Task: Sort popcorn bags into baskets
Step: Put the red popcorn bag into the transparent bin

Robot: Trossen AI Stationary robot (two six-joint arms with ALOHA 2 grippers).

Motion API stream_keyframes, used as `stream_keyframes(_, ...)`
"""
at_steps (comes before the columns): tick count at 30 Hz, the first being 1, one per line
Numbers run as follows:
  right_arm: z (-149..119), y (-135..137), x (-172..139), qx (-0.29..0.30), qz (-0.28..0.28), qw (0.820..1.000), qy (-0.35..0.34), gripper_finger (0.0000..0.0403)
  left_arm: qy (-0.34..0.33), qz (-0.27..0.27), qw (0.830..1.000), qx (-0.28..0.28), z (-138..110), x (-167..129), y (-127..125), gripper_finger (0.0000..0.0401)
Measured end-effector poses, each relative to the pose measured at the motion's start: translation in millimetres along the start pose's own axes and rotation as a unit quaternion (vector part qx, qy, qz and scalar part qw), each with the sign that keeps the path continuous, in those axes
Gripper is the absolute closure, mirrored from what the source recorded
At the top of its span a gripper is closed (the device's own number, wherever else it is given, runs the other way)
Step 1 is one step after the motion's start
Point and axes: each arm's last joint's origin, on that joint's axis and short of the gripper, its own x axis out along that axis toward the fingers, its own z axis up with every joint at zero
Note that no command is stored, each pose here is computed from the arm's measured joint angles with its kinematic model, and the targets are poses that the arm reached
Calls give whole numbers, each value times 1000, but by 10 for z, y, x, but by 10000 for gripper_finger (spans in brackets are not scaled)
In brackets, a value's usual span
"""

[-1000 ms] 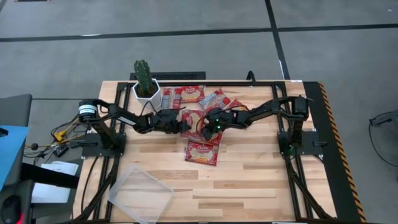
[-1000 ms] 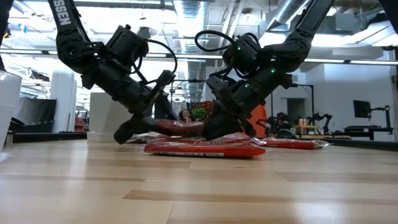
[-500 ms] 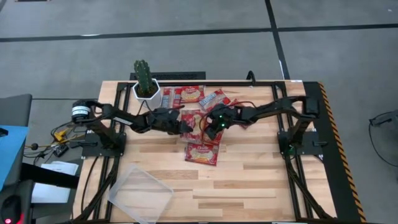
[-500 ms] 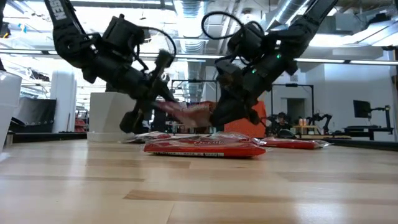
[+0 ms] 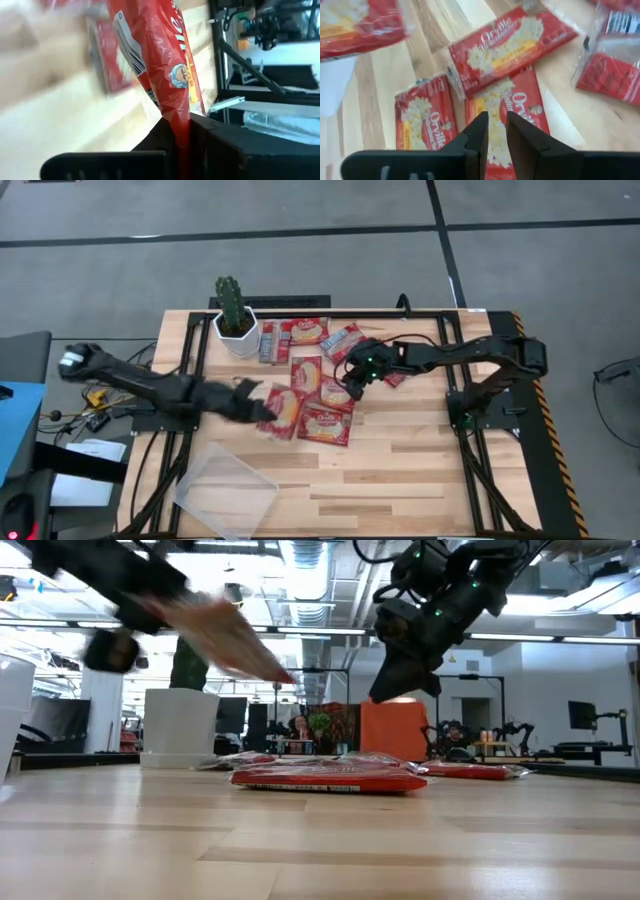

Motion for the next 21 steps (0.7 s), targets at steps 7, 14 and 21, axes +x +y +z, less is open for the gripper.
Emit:
stream_keyframes(7, -2, 7, -11, -4, 1, 1000, 1, 310, -10, -25, 999, -46, -581, -378, -9, 399)
stream_keyframes(14, -4, 5, -11, -5, 1, 1000, 2, 310, 70, 13, 997, -13, -1011, -532, -306, 399)
stream_keyframes(21, -6, 5, -11, -5, 1, 1000, 3, 310, 94, 118, 988, 25, -1367, -558, -547, 399)
